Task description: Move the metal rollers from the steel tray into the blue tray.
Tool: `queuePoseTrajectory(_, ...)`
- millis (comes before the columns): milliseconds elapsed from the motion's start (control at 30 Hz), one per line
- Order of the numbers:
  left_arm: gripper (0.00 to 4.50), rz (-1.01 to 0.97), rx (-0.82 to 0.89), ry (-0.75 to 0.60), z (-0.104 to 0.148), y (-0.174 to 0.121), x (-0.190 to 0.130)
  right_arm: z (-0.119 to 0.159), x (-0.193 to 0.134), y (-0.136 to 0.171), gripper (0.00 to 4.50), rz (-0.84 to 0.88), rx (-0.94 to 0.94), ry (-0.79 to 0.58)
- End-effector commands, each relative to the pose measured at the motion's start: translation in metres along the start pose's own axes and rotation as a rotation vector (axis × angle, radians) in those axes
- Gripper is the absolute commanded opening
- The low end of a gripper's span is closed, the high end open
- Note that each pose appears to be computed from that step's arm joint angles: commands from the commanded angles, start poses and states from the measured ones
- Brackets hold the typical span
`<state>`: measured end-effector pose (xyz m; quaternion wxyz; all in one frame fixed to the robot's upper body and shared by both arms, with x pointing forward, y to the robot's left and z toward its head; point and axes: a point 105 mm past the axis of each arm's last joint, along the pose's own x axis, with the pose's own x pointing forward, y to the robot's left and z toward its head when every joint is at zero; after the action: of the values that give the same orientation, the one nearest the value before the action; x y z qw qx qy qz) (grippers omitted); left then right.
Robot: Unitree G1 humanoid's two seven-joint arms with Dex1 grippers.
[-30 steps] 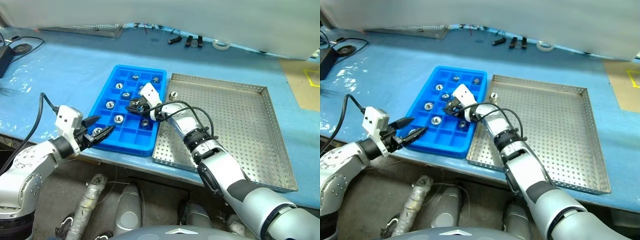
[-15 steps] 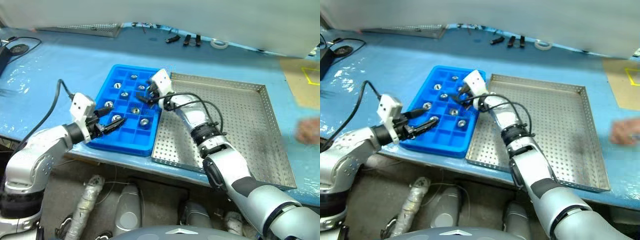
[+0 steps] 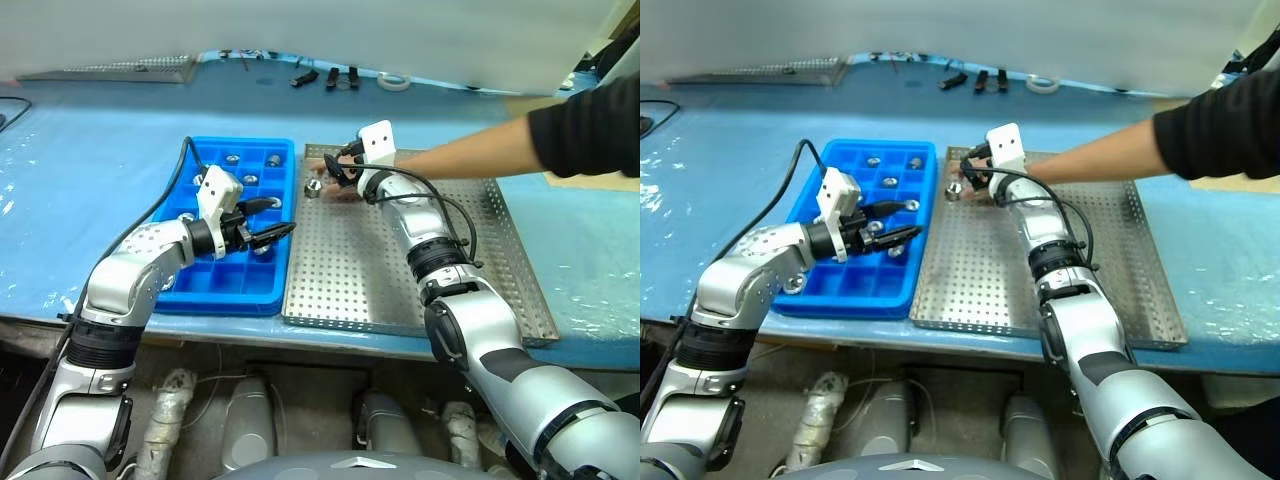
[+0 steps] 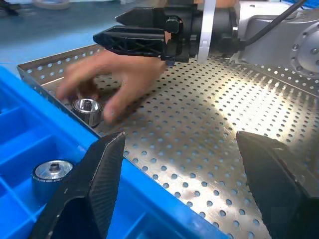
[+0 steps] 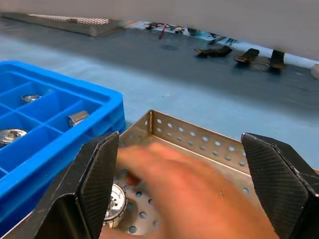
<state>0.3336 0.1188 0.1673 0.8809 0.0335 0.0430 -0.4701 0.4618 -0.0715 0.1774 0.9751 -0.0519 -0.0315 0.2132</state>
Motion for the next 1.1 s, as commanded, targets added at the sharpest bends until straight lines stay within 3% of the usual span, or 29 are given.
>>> queuePoseTrajectory(33,3.76,-0.015,0.039,-0.014,0.007,0.0,0.0,0.025,-0.001,0.004,4.13,0.02,0.01,-0.087)
queuePoseTrajectory(500,3.76,-0.025,0.037,-0.009,0.005,0.0,0.0,0.032,-0.006,0.002,4.13,0.033,0.003,-0.099)
queuePoseTrajectory(667,3.76,-0.057,0.022,-0.005,0.001,-0.006,0.003,0.031,-0.027,-0.002,4.13,0.07,-0.036,-0.092)
queuePoseTrajectory(867,3.76,-0.107,0.012,-0.003,-0.001,-0.013,0.014,-0.014,-0.079,0.005,4.13,0.139,-0.045,0.06)
queuePoseTrajectory(1100,3.76,-0.133,0.016,0.005,0.0,-0.011,0.02,-0.045,-0.099,0.008,4.13,0.154,-0.046,0.157)
